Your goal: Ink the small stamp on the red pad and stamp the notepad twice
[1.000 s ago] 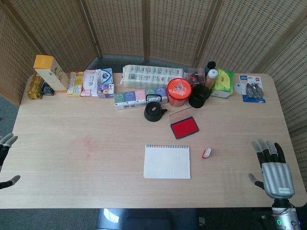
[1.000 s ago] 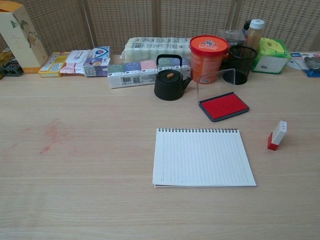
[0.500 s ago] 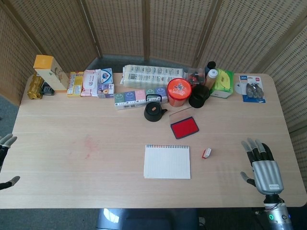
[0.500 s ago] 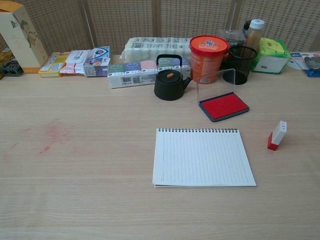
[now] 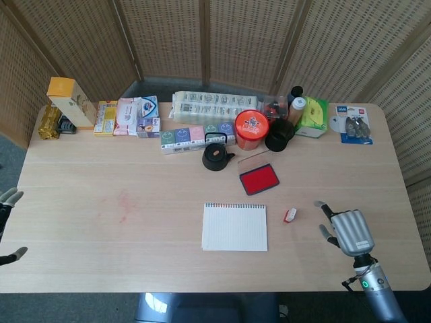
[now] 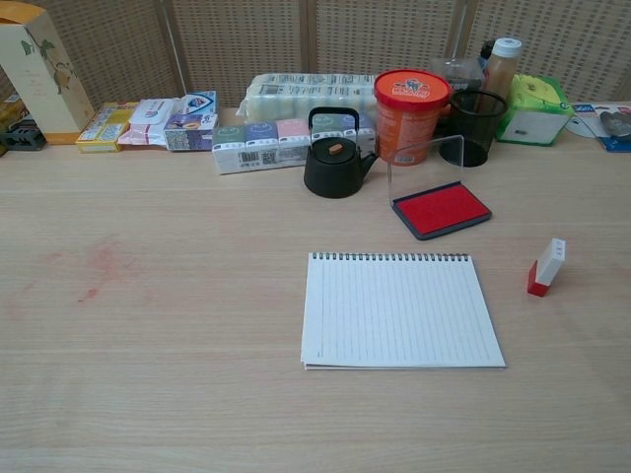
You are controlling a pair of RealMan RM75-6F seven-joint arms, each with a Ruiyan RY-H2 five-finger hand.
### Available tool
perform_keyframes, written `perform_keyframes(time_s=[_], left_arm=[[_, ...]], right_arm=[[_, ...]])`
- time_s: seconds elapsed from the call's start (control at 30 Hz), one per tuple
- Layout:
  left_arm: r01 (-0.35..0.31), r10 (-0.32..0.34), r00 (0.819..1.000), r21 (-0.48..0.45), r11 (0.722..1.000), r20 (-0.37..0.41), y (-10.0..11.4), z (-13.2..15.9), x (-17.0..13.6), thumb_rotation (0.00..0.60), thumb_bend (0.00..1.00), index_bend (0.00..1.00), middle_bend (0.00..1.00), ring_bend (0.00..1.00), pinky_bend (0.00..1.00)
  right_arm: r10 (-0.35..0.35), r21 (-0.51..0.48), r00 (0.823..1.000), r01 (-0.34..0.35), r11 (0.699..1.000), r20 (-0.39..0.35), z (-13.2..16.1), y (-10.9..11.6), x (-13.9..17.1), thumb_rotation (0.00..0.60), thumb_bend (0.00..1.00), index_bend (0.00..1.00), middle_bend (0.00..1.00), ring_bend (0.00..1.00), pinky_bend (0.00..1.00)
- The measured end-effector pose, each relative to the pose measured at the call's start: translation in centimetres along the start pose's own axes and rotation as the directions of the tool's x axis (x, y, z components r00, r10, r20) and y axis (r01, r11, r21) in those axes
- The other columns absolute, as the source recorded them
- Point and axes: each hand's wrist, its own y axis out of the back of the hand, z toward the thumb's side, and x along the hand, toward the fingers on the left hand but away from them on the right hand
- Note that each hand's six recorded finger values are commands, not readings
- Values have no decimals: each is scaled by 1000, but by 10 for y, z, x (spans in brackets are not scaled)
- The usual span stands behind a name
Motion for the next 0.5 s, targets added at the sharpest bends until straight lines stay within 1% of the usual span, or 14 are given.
perform_keyframes(time_s=[0.2, 0.5], left_arm=[[13, -13, 1000, 7, 1000, -11, -4, -1, 3, 600, 0, 0, 0, 0, 3], [23, -23, 999, 10, 1000, -23, -7, -2, 7, 600, 0, 0, 0, 0, 3]], right_arm=[[97, -29, 994, -98, 995, -51, 7, -16, -12, 600, 367, 305, 942, 1000, 1000], [166, -19, 979, -169, 985, -120, 18, -27, -28, 600, 367, 317, 944, 1000, 1000]])
